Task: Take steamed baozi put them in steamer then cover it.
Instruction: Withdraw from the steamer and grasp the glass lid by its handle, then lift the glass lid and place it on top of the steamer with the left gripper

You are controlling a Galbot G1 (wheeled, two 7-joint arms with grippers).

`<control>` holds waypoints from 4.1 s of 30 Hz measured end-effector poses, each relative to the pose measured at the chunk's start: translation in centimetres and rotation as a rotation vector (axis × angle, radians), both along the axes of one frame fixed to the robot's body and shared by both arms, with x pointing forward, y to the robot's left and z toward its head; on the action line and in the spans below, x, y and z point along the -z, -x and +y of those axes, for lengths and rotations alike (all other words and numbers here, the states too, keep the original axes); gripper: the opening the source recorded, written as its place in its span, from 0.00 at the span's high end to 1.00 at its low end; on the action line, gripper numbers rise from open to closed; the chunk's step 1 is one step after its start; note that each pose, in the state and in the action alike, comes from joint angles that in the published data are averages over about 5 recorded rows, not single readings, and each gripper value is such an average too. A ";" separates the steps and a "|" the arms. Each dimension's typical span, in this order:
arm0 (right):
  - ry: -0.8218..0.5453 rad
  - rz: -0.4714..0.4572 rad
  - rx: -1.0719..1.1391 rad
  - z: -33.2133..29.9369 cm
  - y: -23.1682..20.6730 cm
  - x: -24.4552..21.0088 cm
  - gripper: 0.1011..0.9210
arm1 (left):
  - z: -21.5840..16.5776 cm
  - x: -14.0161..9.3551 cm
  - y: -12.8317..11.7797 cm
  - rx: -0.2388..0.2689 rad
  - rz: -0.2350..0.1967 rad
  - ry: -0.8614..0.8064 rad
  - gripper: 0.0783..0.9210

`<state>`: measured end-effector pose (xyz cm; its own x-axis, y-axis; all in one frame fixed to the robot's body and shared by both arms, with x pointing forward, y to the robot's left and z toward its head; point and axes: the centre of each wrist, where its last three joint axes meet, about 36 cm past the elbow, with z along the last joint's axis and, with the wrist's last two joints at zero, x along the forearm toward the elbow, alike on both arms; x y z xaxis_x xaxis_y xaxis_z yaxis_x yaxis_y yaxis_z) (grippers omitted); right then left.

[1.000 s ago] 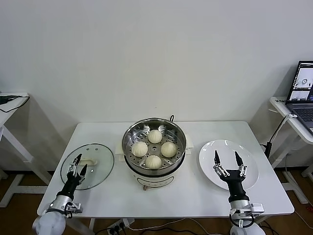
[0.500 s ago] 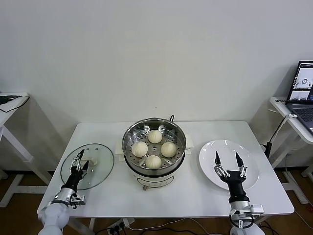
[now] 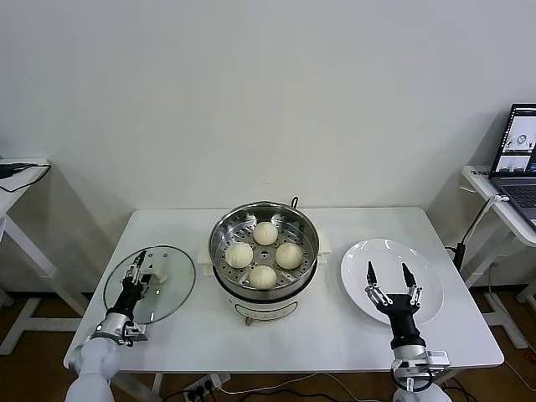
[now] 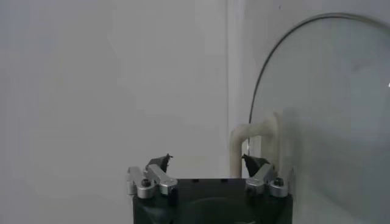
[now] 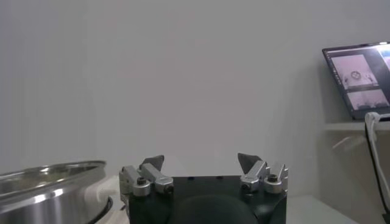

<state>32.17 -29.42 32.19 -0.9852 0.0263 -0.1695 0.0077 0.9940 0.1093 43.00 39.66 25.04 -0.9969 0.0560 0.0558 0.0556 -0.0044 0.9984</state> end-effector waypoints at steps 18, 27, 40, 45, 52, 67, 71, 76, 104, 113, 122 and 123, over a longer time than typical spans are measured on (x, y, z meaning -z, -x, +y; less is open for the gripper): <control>0.006 -0.001 0.001 0.1 -0.3 0.6 0.12 | 0.1 0.8 -0.2 -0.012 0.003 0.011 0.87; 0.004 -0.013 -0.008 0.3 -0.7 0.3 0.12 | 1.1 -3.5 1.0 -0.052 -0.086 -0.017 0.87; 0.001 -0.026 -0.013 0.3 -1.0 0.1 0.12 | -2.1 -15.0 5.6 -0.108 -0.164 -0.033 0.87; -0.002 -0.026 -0.010 0.3 -0.9 0.2 0.12 | -6.1 -19.0 6.5 -0.097 -0.160 -0.021 0.87; -0.003 -0.026 -0.005 0.4 -0.6 0.2 0.12 | -12.5 -21.8 7.0 -0.068 -0.118 0.020 0.87; 0.003 -0.017 0.020 0.4 0.2 0.4 0.12 | -24.2 -23.7 5.2 -0.008 -0.089 0.078 0.87; 0.006 -0.017 0.027 0.4 0.4 0.4 0.12 | -26.9 -23.4 4.3 0.005 -0.084 0.082 0.87; 0.007 -0.013 0.031 0.5 0.6 0.5 0.12 | -29.7 -22.8 3.1 0.022 -0.079 0.077 0.87; 0.019 -0.008 0.026 0.8 0.5 0.9 0.12 | -36.9 -20.3 0.6 0.021 -0.059 0.066 0.87; 0.021 -0.005 0.025 0.7 0.5 1.1 0.12 | -36.8 -19.3 0.2 0.013 -0.059 0.050 0.87; 0.023 -0.002 0.020 0.8 0.4 1.3 0.12 | -37.3 -18.7 0.5 0.009 -0.052 0.052 0.87; 0.023 -0.003 0.019 0.9 0.4 1.3 0.12 | -37.3 -18.6 0.5 0.009 -0.051 0.051 0.87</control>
